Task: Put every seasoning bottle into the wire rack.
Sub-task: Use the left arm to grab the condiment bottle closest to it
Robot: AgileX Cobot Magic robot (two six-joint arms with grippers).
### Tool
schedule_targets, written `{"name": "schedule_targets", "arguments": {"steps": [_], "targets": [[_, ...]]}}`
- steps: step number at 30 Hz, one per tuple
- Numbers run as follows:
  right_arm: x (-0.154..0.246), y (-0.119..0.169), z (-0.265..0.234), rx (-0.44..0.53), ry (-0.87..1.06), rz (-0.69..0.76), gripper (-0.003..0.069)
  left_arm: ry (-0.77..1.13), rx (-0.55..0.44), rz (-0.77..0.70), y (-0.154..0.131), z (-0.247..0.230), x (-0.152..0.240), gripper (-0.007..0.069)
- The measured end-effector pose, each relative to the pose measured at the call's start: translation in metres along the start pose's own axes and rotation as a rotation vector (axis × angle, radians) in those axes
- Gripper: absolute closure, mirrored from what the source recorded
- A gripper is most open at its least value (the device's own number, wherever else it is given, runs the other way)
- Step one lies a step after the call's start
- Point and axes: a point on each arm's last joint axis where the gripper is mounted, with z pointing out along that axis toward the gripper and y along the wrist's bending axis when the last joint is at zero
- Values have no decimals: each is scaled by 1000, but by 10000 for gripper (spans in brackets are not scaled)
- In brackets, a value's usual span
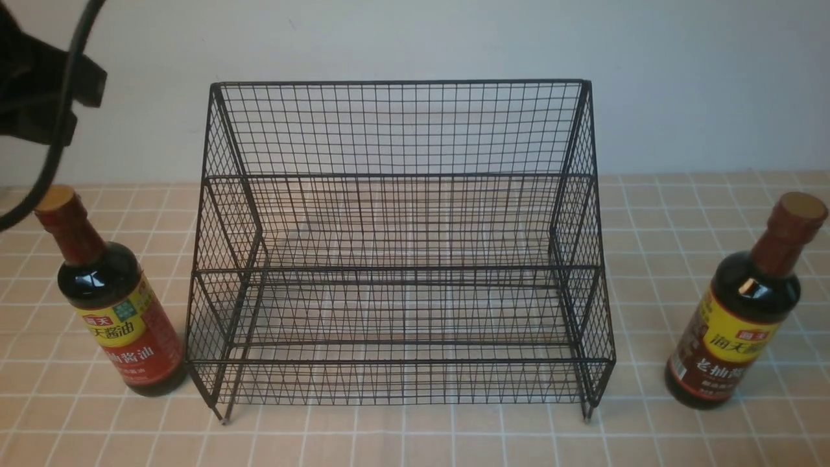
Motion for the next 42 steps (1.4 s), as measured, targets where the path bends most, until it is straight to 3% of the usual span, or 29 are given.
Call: {"name": "schedule_targets", "arguments": {"steps": [6,11,16,19,21,22,26,29,36,42], "targets": [[0,0,0,0,0,0,673,35,-22,-69,19,12,-1,618],[0,0,0,0,0,0,673,24,27,-220,49,10,4,618],[0,0,0,0,0,0,673,11,79,-152,47,10,3,589],[0,0,0,0,0,0,673,6,89,-92,46,10,3,491],[0,0,0,0,0,0,673,8,85,-65,46,11,3,375],[0,0,0,0,0,0,673,10,86,-63,46,12,2,363],[0,0,0,0,-1,0,673,53,94,-52,49,29,0,92],[0,0,0,0,-1,0,673,92,103,-49,50,43,0,-27],[0,0,0,0,-1,0,673,155,115,-22,50,67,-1,-58],[0,0,0,0,-1,0,673,220,77,25,45,88,-2,-4]]}}
